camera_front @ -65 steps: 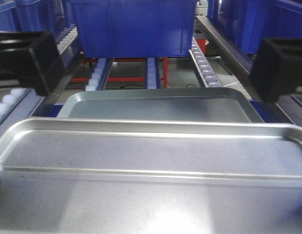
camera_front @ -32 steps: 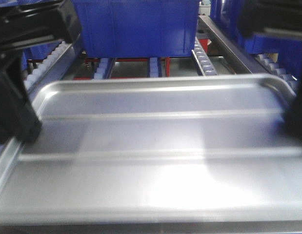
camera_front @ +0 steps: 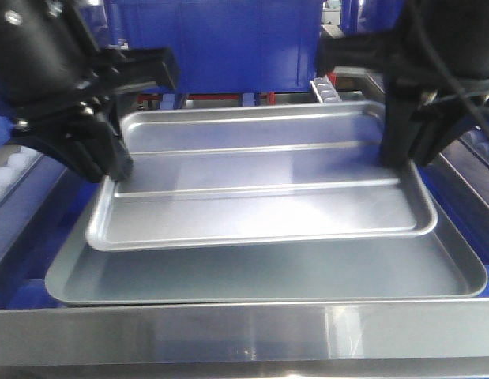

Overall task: Grab silver tray and stack on right shelf
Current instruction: 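Extend both arms and lower the silver tray into the grey tray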

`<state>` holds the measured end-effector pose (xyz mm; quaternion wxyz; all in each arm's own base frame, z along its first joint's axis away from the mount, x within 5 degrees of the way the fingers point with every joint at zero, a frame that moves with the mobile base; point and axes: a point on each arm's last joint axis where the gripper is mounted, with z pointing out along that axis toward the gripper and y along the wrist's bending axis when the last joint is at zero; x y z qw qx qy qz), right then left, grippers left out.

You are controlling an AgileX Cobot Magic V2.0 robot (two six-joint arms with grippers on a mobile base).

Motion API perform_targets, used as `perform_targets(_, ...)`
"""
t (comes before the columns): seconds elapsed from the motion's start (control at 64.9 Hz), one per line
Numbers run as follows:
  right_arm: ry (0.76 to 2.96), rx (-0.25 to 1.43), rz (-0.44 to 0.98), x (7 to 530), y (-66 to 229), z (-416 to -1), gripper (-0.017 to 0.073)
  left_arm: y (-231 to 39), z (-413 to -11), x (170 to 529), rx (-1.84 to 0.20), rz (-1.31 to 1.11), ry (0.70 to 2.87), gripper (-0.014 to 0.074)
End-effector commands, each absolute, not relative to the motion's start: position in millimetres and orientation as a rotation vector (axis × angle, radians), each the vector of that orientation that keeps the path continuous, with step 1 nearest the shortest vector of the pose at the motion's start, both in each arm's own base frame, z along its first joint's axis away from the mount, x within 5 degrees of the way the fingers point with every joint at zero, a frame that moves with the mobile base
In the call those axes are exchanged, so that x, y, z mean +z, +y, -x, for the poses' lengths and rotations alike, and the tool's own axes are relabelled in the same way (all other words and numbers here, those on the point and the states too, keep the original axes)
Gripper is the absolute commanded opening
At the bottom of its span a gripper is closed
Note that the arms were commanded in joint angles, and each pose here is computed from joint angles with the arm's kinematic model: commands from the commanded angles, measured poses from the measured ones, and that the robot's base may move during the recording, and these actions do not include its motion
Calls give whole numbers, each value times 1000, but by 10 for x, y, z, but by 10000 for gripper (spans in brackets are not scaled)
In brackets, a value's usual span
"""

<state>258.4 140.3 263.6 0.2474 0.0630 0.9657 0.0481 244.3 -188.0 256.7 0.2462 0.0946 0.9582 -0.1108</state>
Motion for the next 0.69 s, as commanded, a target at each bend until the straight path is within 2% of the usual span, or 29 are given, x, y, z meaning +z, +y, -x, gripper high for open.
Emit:
perform_targets(0.0, 2535, 134, -116, 2755, 1421, -2747, 59, -1976, -2603, 2665, -278, -343, 2559, -100)
perform_targets(0.262, 2586, 106, -118, 2527, 1469, -2859, 59, -2194, -2815, 2511, -300, -293, 2655, -100)
perform_targets(0.678, 2535, 169, -100, 2555, 1512, -2897, 59, -2166, -2774, 2460, -249, -287, 2740, -100)
